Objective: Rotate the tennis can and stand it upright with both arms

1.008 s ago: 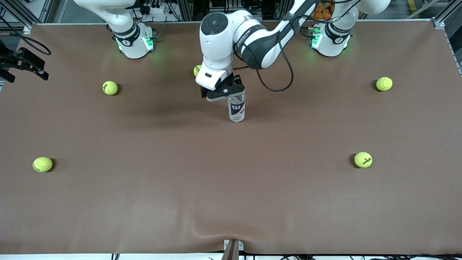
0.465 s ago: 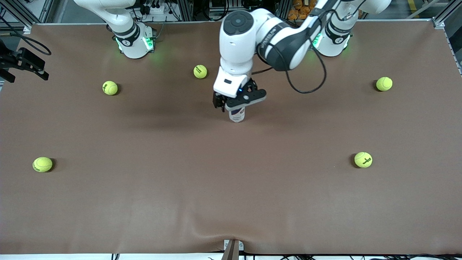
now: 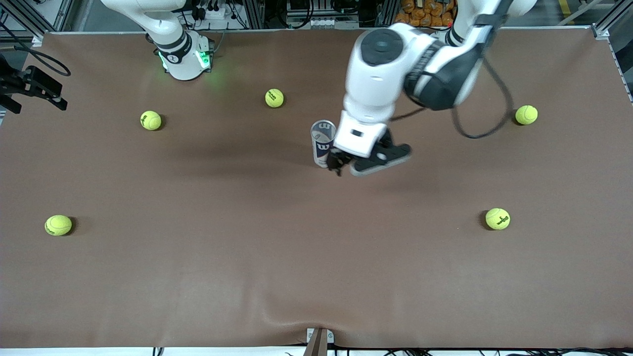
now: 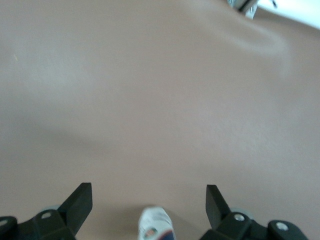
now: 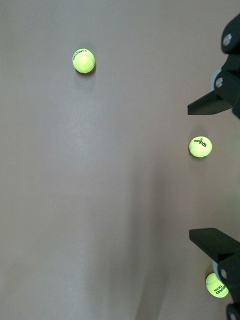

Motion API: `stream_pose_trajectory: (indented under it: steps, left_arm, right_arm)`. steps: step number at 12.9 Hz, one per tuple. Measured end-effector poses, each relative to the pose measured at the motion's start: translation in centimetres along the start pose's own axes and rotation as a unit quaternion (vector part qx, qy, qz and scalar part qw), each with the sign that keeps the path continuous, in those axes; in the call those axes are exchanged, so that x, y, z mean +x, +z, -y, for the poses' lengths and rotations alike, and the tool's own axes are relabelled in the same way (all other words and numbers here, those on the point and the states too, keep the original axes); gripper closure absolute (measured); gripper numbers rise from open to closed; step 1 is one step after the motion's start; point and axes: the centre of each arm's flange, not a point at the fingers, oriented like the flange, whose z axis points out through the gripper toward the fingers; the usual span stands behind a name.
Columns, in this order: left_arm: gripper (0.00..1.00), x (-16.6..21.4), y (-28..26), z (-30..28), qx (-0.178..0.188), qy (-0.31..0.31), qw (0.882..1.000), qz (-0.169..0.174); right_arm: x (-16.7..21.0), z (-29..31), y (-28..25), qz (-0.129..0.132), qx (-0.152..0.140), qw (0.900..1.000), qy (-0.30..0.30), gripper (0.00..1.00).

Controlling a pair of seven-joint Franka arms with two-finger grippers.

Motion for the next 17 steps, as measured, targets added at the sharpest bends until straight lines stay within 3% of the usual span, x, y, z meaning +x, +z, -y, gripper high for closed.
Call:
stream_pose_trajectory:
  steps: [6,11,14,17]
  left_arm:
    - [0.0,8.8,-2.1,8.6,0.018,0.076,0.997,0.001]
    - [0.0,15.0,-4.8,18.3,0.041,0.152,0.987,0.016]
    - [0.0,16.5,-6.6,21.9,0.022,0.163,0.986,0.023]
    - [0.0,17.0,-9.5,26.4,0.01,0.178,0.982,0.053]
  right_arm:
    - [0.0,0.0,0.0,0.0,0.0,1.0,0.0,0.0]
    - [0.1,0.0,0.1,-0.002,0.0,1.0,0.0,0.0]
    - [0.3,0.0,0.3,-0.002,0.0,1.0,0.0,0.0]
    - [0.4,0.0,0.3,-0.004,-0.001,1.0,0.0,0.0]
